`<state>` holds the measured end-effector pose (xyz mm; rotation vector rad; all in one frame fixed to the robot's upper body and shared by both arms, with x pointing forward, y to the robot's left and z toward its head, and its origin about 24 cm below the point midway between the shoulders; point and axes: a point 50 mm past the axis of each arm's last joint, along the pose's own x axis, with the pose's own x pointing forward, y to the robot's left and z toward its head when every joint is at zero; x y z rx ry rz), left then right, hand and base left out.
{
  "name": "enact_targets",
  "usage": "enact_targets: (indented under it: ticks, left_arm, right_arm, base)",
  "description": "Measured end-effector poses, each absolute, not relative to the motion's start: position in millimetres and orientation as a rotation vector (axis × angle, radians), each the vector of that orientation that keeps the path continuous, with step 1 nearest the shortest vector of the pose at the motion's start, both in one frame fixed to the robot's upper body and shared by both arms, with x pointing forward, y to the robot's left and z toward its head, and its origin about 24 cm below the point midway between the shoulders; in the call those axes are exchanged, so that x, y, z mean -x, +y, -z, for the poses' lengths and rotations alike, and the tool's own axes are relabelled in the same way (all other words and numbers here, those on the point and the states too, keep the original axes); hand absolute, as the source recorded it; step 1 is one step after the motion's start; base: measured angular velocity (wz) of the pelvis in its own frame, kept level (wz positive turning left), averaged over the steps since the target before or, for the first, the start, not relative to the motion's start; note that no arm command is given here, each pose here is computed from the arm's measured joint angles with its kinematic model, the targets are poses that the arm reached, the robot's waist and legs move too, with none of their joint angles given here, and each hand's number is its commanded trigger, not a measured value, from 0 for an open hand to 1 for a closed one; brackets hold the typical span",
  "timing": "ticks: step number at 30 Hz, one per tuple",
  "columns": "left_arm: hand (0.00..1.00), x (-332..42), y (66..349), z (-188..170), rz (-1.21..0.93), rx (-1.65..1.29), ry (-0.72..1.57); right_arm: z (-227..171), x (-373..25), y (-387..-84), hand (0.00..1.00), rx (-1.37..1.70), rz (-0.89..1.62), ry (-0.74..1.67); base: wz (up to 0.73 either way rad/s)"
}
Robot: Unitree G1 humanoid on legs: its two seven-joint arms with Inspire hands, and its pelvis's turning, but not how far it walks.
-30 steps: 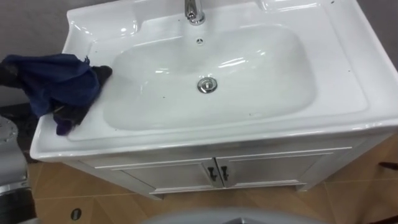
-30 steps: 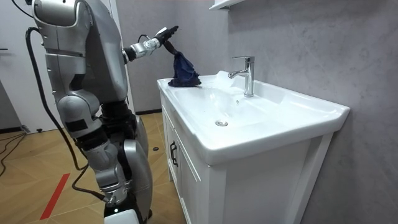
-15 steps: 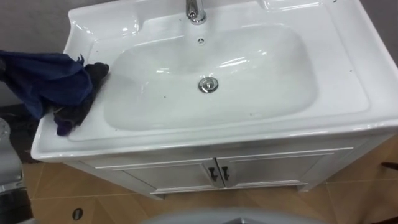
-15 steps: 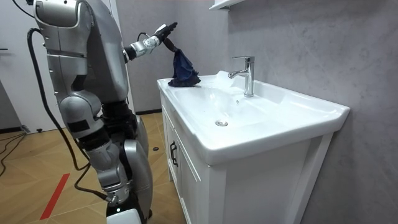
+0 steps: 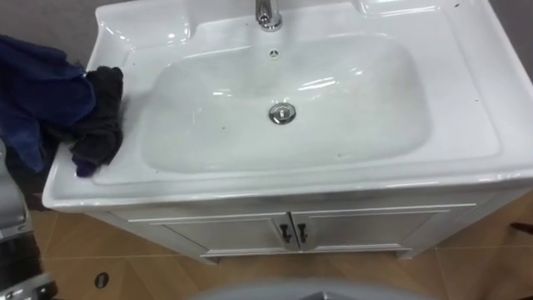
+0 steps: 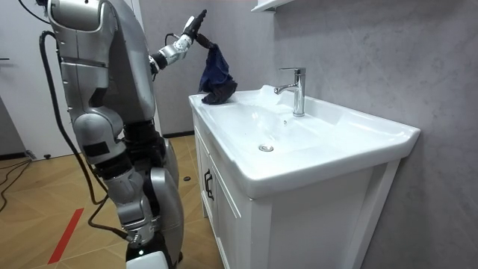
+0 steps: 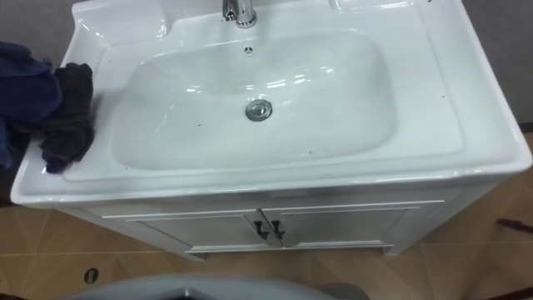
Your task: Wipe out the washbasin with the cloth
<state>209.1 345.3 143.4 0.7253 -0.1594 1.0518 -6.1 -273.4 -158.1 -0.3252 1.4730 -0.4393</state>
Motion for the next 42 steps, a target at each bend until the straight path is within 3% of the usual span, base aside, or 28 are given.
enact_targets:
  ticks: [7, 23, 42]
  left_arm:
    - [0.0, -208.5, 342.7, -141.6, -1.008, -0.559, -0.179]
    - [0.0, -207.2, 300.0, -44.4, -0.646, 0.014, 0.158]
    - [0.0, -212.6, 275.5, -32.8, -0.437, 0.135, 0.179]
  right_arm:
    - [160.9, 5.5, -265.0, 0.0, 0.305, 0.426, 1.481]
    - [162.0, -13.7, -261.9, 0.0, 0.308, 0.398, 1.45]
    - [161.8, -24.5, -261.2, 0.0, 0.296, 0.359, 1.414]
  base:
    - [0.0]
    - [0.0]
    - [0.0]
